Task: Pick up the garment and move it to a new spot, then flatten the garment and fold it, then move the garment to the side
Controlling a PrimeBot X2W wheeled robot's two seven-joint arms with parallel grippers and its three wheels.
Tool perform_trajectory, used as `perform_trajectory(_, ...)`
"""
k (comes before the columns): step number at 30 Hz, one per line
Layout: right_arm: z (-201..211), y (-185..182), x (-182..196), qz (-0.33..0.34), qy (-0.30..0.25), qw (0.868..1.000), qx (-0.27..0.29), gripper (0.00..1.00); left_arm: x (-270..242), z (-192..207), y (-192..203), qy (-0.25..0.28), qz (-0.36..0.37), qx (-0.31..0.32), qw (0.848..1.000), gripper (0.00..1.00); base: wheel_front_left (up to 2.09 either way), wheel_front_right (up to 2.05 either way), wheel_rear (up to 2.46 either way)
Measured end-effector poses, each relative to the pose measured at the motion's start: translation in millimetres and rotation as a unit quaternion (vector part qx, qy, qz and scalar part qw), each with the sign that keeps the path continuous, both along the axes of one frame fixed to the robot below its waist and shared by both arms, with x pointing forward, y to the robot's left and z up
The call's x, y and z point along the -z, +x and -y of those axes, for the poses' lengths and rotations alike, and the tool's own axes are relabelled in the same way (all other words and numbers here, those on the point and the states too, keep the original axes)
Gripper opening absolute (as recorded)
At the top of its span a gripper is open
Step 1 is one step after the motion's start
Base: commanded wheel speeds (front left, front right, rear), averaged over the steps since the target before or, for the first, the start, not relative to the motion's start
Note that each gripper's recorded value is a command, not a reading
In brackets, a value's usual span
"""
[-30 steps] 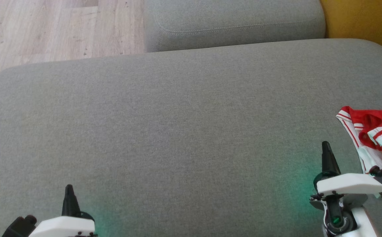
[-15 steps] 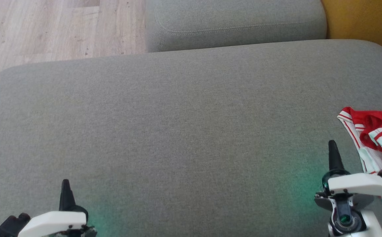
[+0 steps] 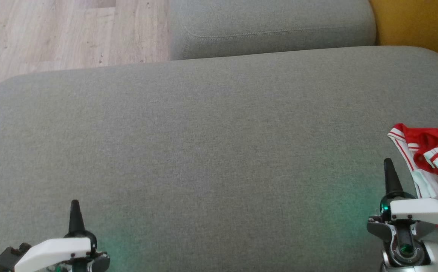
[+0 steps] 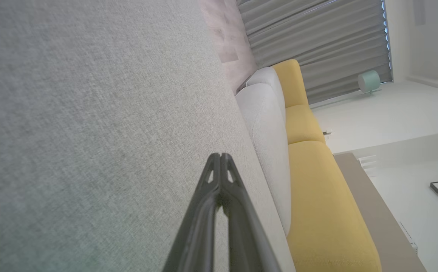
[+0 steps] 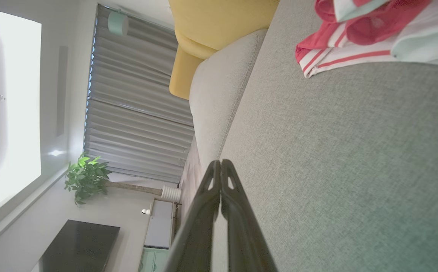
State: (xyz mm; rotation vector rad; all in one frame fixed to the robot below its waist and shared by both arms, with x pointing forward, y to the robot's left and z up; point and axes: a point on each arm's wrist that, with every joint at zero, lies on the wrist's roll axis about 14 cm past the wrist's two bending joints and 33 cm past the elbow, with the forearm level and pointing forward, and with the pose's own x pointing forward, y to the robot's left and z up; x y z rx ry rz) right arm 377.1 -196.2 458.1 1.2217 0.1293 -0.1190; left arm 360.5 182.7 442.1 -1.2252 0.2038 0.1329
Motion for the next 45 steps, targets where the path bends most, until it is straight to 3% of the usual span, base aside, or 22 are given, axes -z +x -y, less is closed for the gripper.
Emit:
perform_trajectory(18, 6, 5, -18, 0.031, 0.093, 0.995, 0.015, 0.00, -17, -4, 8, -0.092, 0.030, -0.014, 0.995, 0.00, 0.00, 0.00, 0.00)
perform_trajectory(31, 11, 3, -26, 0.050, 0.169, 0.984, 0.023, 0.00, -31, -4, 12, -0.166, 0.057, -0.017, 0.984, 0.00, 0.00, 0.00, 0.00)
perform_trajectory(45, 11, 3, -28, 0.053, 0.172, 0.983, 0.023, 0.00, -34, -4, 14, -0.169, 0.061, -0.015, 0.984, 0.00, 0.00, 0.00, 0.00)
